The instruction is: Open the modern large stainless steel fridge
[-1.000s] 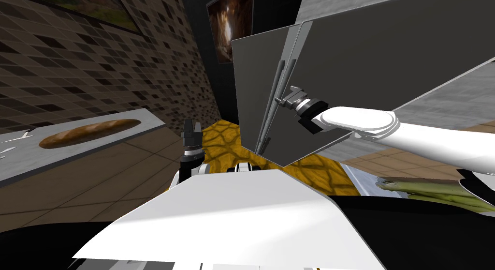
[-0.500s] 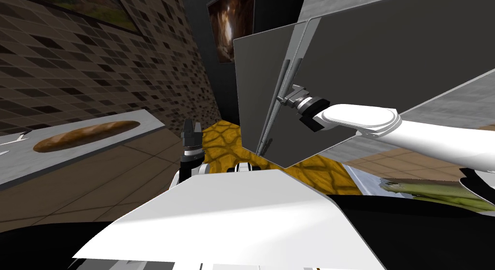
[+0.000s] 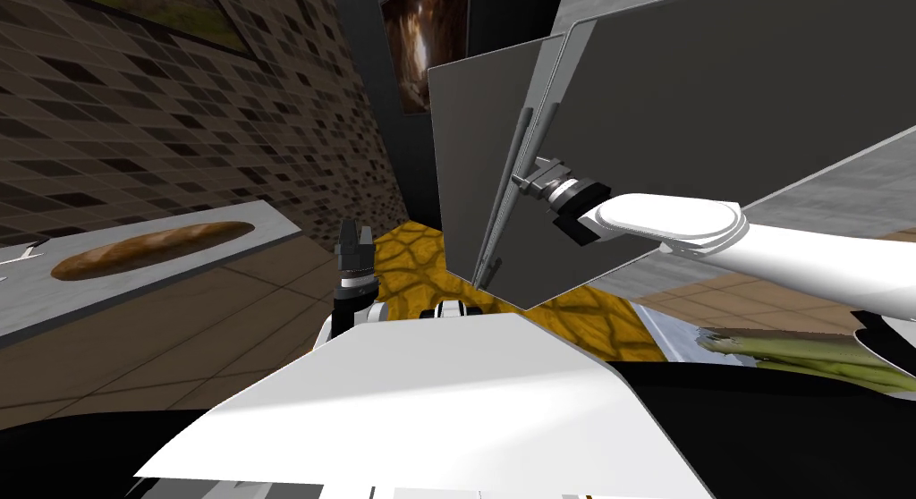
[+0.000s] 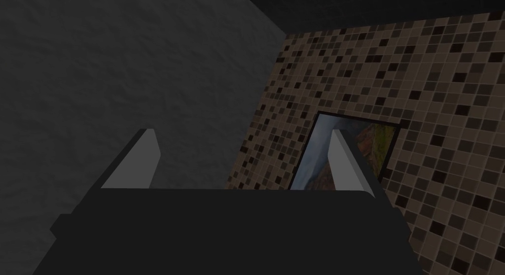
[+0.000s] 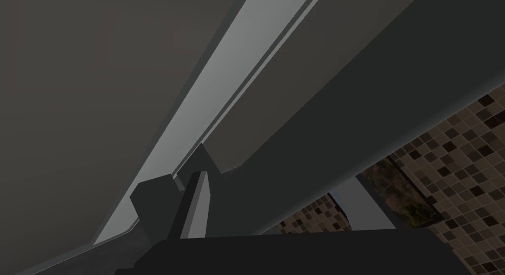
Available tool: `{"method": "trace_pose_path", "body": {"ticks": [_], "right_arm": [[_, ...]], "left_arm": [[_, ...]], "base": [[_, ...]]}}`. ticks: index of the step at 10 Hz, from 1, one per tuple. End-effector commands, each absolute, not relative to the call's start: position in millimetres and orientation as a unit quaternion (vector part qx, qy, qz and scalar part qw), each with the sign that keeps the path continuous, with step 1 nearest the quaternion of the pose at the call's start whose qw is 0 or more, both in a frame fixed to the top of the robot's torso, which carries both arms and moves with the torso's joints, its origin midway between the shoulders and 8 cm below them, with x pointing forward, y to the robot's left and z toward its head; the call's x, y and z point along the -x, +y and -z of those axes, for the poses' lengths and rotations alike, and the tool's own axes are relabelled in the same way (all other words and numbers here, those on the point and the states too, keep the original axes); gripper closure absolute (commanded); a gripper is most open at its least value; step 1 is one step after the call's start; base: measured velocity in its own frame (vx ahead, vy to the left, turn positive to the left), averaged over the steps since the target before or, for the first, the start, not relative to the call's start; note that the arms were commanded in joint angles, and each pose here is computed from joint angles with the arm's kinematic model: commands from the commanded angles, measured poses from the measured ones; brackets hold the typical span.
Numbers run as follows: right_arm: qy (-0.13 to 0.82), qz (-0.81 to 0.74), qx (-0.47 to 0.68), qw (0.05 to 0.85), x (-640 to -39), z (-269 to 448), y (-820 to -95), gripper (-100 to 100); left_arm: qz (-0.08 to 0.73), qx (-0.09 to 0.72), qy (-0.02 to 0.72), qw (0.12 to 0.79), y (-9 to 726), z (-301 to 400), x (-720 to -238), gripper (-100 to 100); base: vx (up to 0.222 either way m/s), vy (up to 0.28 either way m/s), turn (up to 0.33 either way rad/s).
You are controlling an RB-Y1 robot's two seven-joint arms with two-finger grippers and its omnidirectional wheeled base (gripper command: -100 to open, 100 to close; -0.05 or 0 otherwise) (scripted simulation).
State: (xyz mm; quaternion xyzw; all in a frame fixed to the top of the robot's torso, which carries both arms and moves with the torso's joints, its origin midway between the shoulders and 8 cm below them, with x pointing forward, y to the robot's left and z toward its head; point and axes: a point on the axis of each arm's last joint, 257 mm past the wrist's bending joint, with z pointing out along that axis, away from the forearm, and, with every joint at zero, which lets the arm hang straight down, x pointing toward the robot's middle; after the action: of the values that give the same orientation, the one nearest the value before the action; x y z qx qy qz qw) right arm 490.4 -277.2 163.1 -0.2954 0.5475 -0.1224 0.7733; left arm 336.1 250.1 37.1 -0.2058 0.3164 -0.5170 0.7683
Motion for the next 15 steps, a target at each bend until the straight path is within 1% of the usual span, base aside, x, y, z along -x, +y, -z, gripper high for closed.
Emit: {"method": "trace_pose_path", "body": {"ticks": [1,2,3,6,9,11,15], "right_arm": [[0.539,0.096,0.316,0.775,-477,-164,-247,100],[0.533,0.082,0.326,0.777,-468,-165,-230,100],[0.536,0.082,0.325,0.774,-469,-161,-232,100],[0.515,0.043,0.353,0.78,-441,-166,-188,100],[0.508,0.024,0.366,0.779,-426,-165,-169,100],[0.495,-0.003,0.386,0.779,-403,-165,-142,100],[0.495,-0.004,0.386,0.778,-402,-164,-141,100]], "left_arm": [[0.517,0.206,0.316,0.768,250,-37,-336,0],[0.517,0.206,0.316,0.768,250,-37,-336,0],[0.517,0.206,0.316,0.768,250,-37,-336,0],[0.517,0.206,0.316,0.768,250,-37,-336,0],[0.517,0.206,0.316,0.768,250,-37,-336,0],[0.517,0.206,0.316,0.768,250,-37,-336,0],[0.517,0.206,0.316,0.768,250,-37,-336,0]], "base": [[-0.088,-0.077,0.006],[-0.103,-0.102,0.011],[-0.086,-0.088,0.016],[-0.105,-0.114,0.014],[-0.069,-0.092,0.012],[-0.094,-0.092,0.012],[-0.028,-0.032,-0.001]]}}
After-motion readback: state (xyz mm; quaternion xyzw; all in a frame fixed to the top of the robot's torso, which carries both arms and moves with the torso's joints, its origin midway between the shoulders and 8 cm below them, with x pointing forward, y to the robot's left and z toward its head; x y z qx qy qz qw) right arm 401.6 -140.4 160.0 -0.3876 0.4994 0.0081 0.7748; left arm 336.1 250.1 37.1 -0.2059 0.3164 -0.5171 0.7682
